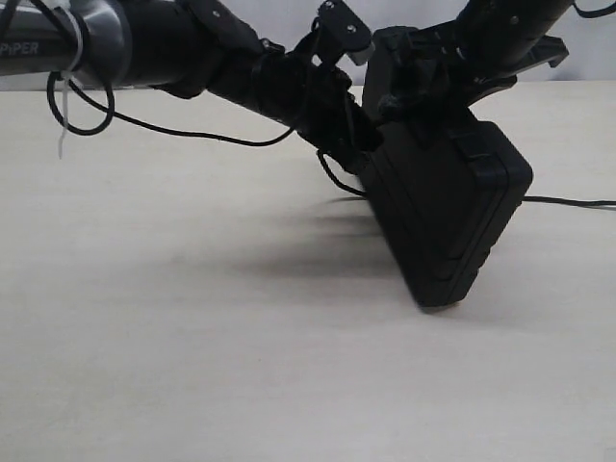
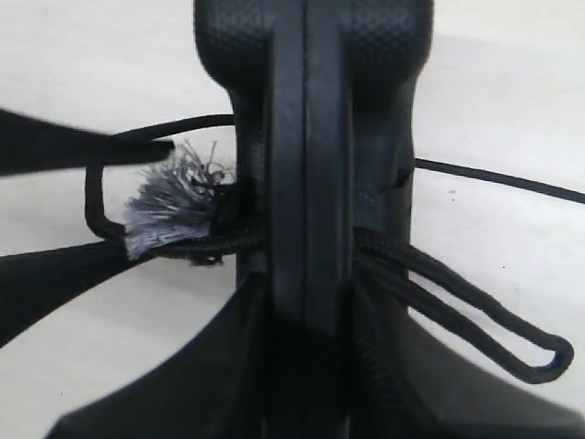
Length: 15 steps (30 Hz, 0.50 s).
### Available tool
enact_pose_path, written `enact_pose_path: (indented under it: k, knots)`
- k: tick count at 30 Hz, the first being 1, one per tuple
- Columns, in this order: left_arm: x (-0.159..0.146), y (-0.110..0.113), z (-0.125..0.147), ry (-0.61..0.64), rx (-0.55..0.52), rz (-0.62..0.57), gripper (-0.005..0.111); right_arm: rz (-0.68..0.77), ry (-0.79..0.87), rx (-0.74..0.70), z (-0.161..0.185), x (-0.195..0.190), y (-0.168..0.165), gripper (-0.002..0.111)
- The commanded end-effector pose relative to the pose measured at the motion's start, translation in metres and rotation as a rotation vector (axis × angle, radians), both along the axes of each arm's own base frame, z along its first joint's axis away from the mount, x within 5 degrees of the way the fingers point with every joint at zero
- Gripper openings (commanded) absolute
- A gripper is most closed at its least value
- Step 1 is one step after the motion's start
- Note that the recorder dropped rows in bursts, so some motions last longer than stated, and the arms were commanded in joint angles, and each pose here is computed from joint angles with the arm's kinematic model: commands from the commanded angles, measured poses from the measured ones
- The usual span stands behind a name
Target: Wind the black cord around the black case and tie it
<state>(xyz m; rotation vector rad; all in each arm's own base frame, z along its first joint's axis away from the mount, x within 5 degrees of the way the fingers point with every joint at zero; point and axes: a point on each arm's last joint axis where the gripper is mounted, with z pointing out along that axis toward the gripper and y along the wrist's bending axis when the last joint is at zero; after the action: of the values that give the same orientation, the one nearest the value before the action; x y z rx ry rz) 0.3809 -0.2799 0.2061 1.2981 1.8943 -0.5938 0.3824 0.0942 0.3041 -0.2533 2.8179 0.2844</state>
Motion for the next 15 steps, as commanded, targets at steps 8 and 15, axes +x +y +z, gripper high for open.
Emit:
enact_pose_path:
  k: [8, 15]
  knots:
    - [0.006, 0.008, 0.010, -0.016, -0.053, -0.005, 0.000, 0.013, 0.051, 0.010, -0.005, -0.004, 0.004, 0.004]
    - [-0.007, -0.016, 0.013, -0.090, -0.063, -0.053, 0.000, 0.012, 0.052, 0.014, -0.005, -0.004, 0.004, 0.004]
